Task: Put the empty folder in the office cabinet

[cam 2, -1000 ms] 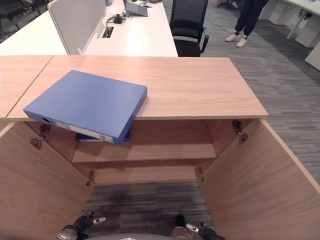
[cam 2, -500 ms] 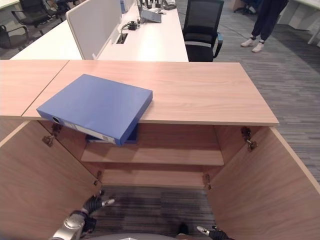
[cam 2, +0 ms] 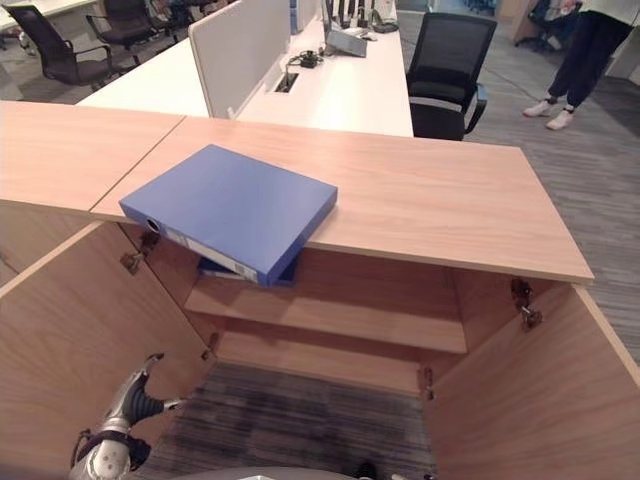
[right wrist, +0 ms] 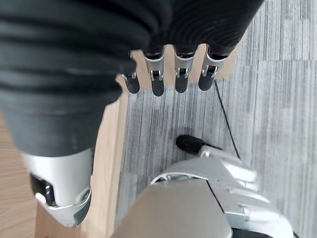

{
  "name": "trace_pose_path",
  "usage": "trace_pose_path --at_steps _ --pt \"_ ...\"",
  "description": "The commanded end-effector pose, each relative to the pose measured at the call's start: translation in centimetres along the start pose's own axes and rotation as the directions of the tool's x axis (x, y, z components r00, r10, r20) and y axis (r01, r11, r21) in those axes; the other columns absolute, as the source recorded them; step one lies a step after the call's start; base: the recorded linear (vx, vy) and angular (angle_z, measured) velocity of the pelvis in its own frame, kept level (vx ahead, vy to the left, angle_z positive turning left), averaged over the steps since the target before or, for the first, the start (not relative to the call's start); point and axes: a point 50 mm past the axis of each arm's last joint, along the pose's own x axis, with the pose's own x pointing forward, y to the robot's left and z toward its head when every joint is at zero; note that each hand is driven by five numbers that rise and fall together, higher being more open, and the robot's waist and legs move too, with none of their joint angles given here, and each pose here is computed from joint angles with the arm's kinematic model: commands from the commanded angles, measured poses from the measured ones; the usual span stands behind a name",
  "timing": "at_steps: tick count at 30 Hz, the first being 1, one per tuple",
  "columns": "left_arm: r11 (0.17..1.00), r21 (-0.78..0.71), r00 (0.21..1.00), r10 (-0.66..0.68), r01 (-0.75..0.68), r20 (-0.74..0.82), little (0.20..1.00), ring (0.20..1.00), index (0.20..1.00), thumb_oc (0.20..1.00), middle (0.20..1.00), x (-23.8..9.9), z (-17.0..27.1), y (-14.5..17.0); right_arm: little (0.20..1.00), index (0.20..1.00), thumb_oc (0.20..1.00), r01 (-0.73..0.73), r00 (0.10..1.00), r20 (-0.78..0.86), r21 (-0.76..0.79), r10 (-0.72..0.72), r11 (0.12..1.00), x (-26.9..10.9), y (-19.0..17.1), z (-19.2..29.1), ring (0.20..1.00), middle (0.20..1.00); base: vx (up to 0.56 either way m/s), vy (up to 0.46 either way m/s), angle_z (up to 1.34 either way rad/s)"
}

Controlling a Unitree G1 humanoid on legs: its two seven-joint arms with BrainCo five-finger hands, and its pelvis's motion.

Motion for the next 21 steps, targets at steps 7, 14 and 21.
trace_pose_path --at_steps 7,14,21 --pt "0.953 -0.092 0.940 0.302 -0.290 0.159 1.000 1.000 1.000 1.000 1.000 1.1 2.8 5.6 1.000 1.000 1.000 0.014 0.998 0.054 0.021 -0.015 1.000 0.4 0.6 1.9 1.000 1.000 -0.02 -0.033 0.08" --pt "0.898 0.038 0.838 0.394 -0.439 0.378 1.000 1.000 1.000 1.000 1.000 1.2 5.9 10.2 1.000 1.000 1.000 0.005 0.998 0.055 0.026 -0.007 1.000 0.4 0.7 1.9 1.000 1.000 0.00 -0.008 0.02" --pt "0.831 0.060 0.700 0.425 -0.554 0.575 1.000 1.000 1.000 1.000 1.000 0.8 9.9 13.8 1.000 1.000 1.000 -0.007 0.998 0.065 0.004 0.007 1.000 0.4 0.8 2.1 1.000 1.000 0.00 0.000 0.00"
